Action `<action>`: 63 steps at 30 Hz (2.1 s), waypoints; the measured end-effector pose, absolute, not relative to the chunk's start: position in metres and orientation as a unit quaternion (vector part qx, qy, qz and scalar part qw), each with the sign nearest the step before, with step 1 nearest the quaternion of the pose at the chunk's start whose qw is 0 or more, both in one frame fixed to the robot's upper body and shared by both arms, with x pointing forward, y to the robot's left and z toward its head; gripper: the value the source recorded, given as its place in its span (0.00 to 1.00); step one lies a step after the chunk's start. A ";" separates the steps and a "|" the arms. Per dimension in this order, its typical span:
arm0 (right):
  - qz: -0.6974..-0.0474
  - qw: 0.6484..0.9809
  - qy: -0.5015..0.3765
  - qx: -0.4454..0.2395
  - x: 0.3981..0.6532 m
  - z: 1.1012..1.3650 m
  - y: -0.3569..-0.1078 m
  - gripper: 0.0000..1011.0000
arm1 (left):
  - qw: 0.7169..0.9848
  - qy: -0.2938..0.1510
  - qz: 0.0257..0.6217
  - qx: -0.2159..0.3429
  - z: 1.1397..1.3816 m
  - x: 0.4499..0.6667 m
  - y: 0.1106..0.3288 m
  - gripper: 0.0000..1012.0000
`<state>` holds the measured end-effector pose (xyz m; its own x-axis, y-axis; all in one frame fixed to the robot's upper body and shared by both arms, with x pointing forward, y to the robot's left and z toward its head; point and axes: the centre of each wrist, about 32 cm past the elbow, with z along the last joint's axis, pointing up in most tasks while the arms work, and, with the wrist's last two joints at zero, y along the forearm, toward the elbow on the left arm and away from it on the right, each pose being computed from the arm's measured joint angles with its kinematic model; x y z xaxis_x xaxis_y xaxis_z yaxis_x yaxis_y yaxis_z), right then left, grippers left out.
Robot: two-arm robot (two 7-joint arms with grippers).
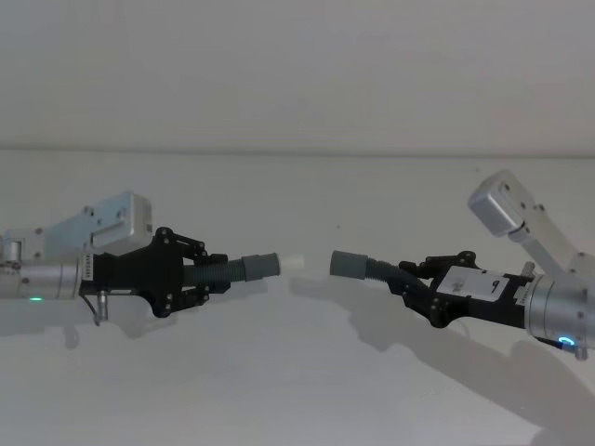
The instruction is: Use both hands to pick up one end of the pipe from the table, align the ends, and insert them.
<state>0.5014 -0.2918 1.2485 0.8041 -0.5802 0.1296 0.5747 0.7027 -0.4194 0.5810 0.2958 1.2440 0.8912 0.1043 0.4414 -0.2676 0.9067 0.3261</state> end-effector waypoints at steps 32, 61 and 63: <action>-0.269 0.934 -0.016 -0.236 0.498 1.272 -0.283 0.26 | 0.947 -0.243 0.066 0.201 1.255 0.577 0.303 0.32; -0.255 0.934 -0.001 -0.248 0.511 1.276 -0.273 0.26 | 0.946 -0.245 0.064 0.201 1.256 0.576 0.304 0.32; -0.254 0.935 -0.001 -0.248 0.512 1.277 -0.273 0.26 | 0.946 -0.245 0.064 0.201 1.256 0.576 0.304 0.32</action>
<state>0.5117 -0.2728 1.2768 0.8708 -0.4747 0.1280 0.4757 0.7474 -0.4639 0.5763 0.3036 1.2561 0.8714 0.0225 0.4900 -0.2202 0.9106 0.3497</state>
